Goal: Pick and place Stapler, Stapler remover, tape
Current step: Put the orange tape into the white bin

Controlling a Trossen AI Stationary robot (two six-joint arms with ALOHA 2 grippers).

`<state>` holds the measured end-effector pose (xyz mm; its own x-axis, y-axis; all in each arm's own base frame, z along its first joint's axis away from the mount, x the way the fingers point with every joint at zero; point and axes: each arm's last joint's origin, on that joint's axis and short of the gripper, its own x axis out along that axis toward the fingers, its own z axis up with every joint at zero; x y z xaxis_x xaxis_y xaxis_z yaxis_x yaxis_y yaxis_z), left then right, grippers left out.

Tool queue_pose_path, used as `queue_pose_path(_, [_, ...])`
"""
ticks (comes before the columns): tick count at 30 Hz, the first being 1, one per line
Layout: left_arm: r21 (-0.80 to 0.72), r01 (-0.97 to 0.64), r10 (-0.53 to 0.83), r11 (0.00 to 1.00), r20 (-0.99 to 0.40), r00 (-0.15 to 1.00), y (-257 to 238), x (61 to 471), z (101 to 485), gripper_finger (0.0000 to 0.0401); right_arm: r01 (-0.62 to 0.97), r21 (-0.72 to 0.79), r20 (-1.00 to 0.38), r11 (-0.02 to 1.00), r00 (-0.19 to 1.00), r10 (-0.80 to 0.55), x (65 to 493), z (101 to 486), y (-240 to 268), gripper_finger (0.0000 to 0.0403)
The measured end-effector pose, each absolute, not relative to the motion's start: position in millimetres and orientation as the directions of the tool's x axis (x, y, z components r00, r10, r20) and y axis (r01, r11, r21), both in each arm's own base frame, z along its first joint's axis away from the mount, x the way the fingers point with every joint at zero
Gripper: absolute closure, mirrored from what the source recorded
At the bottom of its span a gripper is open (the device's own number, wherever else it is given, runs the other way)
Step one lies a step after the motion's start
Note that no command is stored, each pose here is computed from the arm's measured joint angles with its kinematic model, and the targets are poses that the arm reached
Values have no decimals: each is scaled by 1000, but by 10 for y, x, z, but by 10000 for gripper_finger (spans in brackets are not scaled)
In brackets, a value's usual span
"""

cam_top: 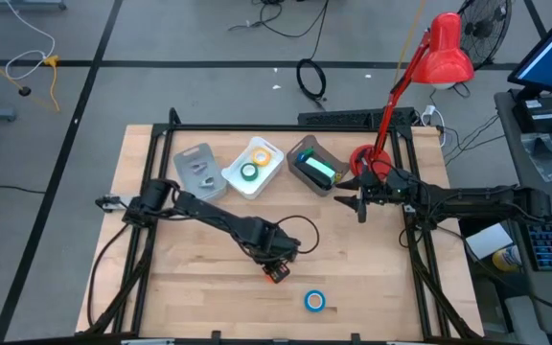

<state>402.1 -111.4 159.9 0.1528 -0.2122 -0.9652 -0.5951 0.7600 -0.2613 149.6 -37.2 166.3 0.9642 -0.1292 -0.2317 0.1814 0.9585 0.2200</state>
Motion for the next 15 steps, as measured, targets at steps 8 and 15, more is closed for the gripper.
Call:
queue_pose_path(8, [-254,-643,-232,722,-965,121,-1128,4056,1449,256,180,220,-231,959,964,-128,1496,1662,-370,201])
queue_pose_path(15, [-251,-652,-229,715,-966,121,-1129,4057,1446,310,180,220,-233,959,964,-128,1495,1660,-370,198])
